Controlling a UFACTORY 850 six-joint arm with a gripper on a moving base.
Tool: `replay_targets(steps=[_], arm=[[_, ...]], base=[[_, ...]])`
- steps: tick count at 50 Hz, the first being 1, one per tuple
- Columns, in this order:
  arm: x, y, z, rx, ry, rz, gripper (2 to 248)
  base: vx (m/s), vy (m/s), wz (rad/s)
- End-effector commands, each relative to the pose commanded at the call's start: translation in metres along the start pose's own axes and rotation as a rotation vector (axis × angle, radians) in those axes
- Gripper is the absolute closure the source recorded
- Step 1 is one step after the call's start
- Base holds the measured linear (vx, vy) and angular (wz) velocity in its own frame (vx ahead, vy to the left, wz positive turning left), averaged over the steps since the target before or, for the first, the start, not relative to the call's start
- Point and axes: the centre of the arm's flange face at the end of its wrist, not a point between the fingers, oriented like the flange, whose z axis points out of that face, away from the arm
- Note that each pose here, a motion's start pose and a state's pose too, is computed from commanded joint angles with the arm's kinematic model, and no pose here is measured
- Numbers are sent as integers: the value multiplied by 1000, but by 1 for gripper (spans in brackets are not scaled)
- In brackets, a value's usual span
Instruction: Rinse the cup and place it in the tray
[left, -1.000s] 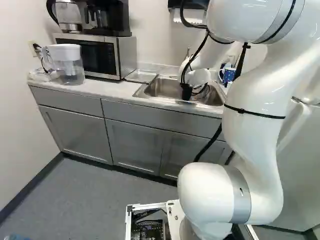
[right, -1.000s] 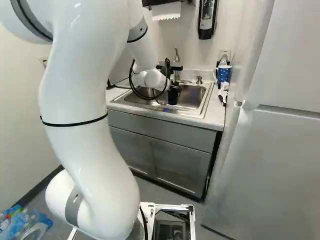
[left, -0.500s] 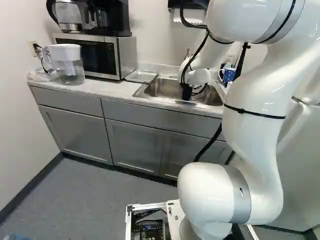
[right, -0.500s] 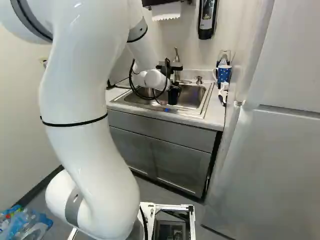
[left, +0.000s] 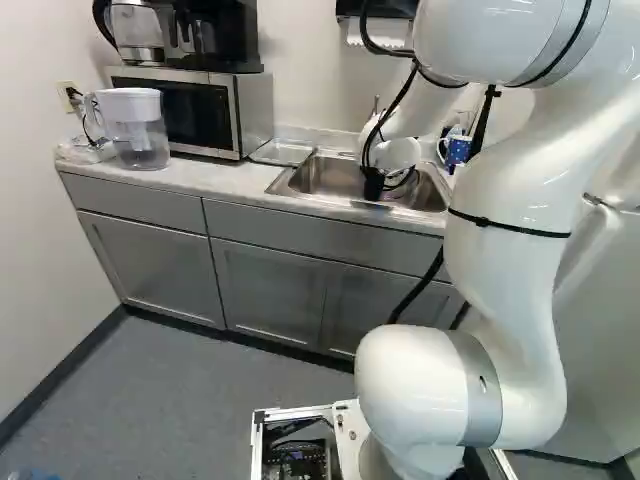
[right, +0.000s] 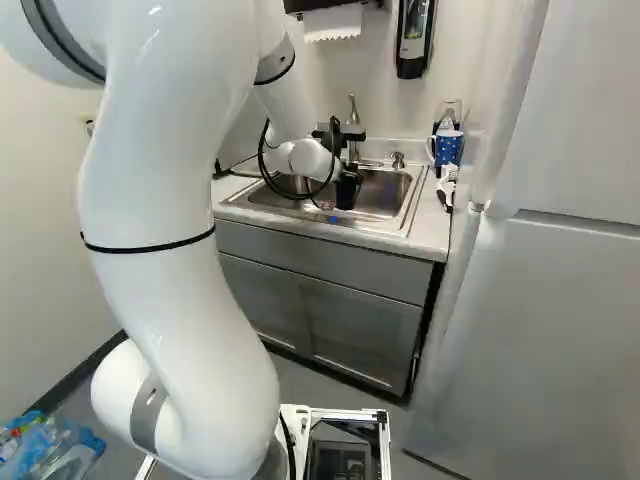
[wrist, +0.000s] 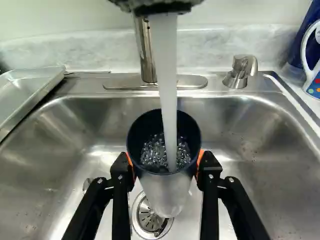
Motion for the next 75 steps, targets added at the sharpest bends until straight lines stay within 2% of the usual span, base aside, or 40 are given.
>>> replay_targets(steps=[57,75], arm=[[0,0,0,0,0,0,124],[-4,-22,-7,34,-4,-19,124]], base=[[0,0,0],[0,0,0]])
